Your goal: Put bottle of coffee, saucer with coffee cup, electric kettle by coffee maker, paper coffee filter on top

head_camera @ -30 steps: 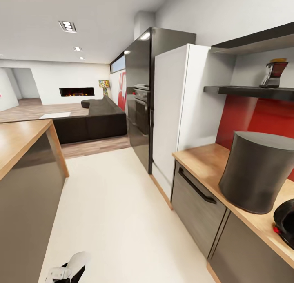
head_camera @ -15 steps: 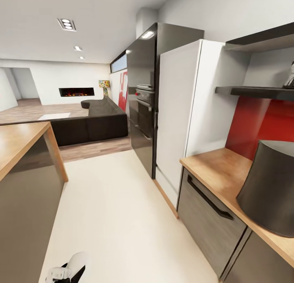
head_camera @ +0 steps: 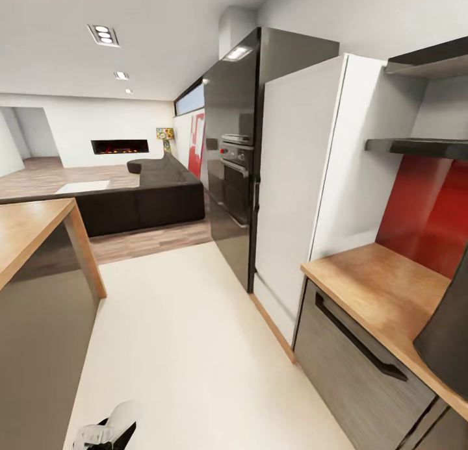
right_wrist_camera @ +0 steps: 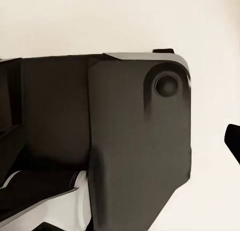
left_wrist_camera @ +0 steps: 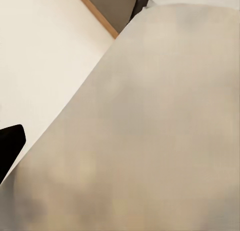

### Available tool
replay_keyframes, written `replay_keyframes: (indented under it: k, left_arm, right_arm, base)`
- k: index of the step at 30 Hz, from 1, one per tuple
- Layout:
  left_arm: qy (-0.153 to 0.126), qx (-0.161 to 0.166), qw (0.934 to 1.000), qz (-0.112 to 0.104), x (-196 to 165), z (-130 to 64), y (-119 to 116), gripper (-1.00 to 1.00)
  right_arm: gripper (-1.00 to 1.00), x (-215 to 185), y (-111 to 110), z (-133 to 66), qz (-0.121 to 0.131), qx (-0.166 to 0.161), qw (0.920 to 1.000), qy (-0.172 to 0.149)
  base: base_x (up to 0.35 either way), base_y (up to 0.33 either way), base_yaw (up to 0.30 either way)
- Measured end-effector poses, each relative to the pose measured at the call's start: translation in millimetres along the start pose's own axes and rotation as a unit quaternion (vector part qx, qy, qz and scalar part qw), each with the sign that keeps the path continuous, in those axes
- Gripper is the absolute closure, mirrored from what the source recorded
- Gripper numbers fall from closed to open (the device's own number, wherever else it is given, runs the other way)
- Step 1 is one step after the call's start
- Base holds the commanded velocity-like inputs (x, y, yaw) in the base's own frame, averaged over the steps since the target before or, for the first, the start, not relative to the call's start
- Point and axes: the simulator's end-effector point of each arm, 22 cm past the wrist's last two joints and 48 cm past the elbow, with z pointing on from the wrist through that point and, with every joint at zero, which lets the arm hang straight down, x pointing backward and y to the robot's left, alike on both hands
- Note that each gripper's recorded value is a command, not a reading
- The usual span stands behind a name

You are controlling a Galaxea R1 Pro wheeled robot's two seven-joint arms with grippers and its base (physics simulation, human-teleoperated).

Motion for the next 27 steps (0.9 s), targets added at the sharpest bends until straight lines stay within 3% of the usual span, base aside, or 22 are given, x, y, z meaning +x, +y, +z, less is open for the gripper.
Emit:
replay_keyframes:
  k: [14, 27]
  left_arm:
    - [0.000, 0.000, 1.0000, 0.000, 0.0, 0.1, 0.0, 1.00]
    - [0.000, 0.001, 1.0000, 0.000, 0.1, 0.4, -0.4, 1.00]
  right_arm:
    - [-1.00, 0.0, 0.0, 0.0, 0.000, 0.000, 1.0000, 0.000]
    - [-1.00, 0.0, 0.0, 0.1, 0.000, 0.000, 1.0000, 0.000]
  base:
    - [0.286, 0.199, -0.257]
    - [0.163, 0.274, -0.264]
